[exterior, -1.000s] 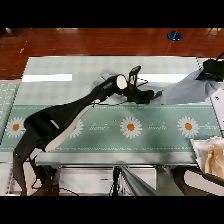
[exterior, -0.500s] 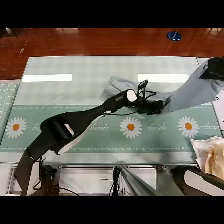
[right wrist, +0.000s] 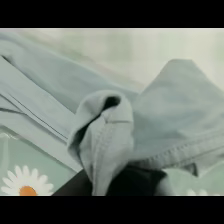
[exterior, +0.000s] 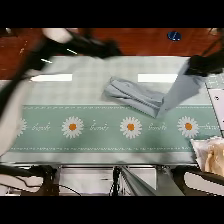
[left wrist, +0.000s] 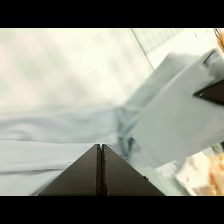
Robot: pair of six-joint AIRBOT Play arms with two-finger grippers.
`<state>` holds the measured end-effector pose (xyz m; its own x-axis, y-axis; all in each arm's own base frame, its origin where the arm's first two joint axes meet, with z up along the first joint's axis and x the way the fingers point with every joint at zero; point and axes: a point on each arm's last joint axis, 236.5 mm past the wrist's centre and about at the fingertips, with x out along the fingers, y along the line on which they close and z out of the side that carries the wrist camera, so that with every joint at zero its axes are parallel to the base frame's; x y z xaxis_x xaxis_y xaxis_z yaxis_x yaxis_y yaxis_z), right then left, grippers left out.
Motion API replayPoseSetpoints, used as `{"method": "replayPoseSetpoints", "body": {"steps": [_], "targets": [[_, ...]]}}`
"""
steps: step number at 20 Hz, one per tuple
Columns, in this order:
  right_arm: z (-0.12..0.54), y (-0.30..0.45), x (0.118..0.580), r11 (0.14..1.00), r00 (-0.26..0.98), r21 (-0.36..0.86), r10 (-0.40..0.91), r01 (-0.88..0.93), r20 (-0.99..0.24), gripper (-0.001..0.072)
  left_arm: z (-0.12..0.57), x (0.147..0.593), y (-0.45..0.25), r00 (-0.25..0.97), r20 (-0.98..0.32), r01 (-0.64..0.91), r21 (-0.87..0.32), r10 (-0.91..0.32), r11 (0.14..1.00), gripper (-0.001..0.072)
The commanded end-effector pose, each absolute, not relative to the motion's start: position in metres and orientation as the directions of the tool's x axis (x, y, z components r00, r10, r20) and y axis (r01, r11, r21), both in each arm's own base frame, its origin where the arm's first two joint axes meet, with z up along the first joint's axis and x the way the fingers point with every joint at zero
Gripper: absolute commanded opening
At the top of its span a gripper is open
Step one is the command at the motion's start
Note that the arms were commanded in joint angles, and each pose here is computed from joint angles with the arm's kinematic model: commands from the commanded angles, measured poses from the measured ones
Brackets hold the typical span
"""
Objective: Fold the shirts.
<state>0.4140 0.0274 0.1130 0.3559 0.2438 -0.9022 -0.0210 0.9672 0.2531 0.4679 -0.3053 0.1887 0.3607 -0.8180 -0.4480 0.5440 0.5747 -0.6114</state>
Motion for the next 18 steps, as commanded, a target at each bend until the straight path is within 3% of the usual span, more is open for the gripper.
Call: {"method": "replayPoseSetpoints", "body": {"steps": [1,3,6,12,13,15,16,18], "targets": [[0.086,0.095,0.450,0.955,0.381,0.290,0.293,-0.067,-0.877,0.0034,0.267,0.448,-0.161,0.526,-0.457,0.538,-0.475,-0.718,0.696,0.0022],[0.072,0.139,0.466,0.944,0.404,0.314,0.326,-0.097,-0.855,0.0034,0.293,0.431,-0.103,0.610,-0.455,0.482,-0.437,-0.649,0.759,0.0023],[0.044,0.196,0.488,0.928,0.440,0.357,0.366,-0.108,-0.820,0.0034,0.306,0.399,-0.061,0.639,-0.489,0.436,-0.406,-0.593,0.804,0.0024],[-0.025,0.272,0.490,0.910,0.401,0.406,0.405,-0.087,-0.822,0.0035,0.312,0.363,-0.075,0.587,-0.525,0.494,-0.371,-0.616,0.786,0.0024],[-0.027,0.282,0.491,0.906,0.410,0.411,0.414,-0.099,-0.813,0.0069,0.311,0.361,-0.082,0.571,-0.528,0.511,-0.371,-0.629,0.776,0.0024],[-0.020,0.297,0.498,0.895,0.458,0.429,0.435,-0.126,-0.775,0.0356,0.306,0.356,-0.099,0.531,-0.535,0.546,-0.378,-0.657,0.748,0.0024],[-0.013,0.300,0.503,0.887,0.483,0.444,0.447,-0.128,-0.753,0.0408,0.302,0.354,-0.106,0.509,-0.541,0.563,-0.379,-0.669,0.735,0.0023],[0.006,0.305,0.508,0.855,0.512,0.506,0.485,-0.110,-0.709,0.0432,0.291,0.351,-0.118,0.468,-0.552,0.579,-0.398,-0.690,0.712,0.0023]]}}
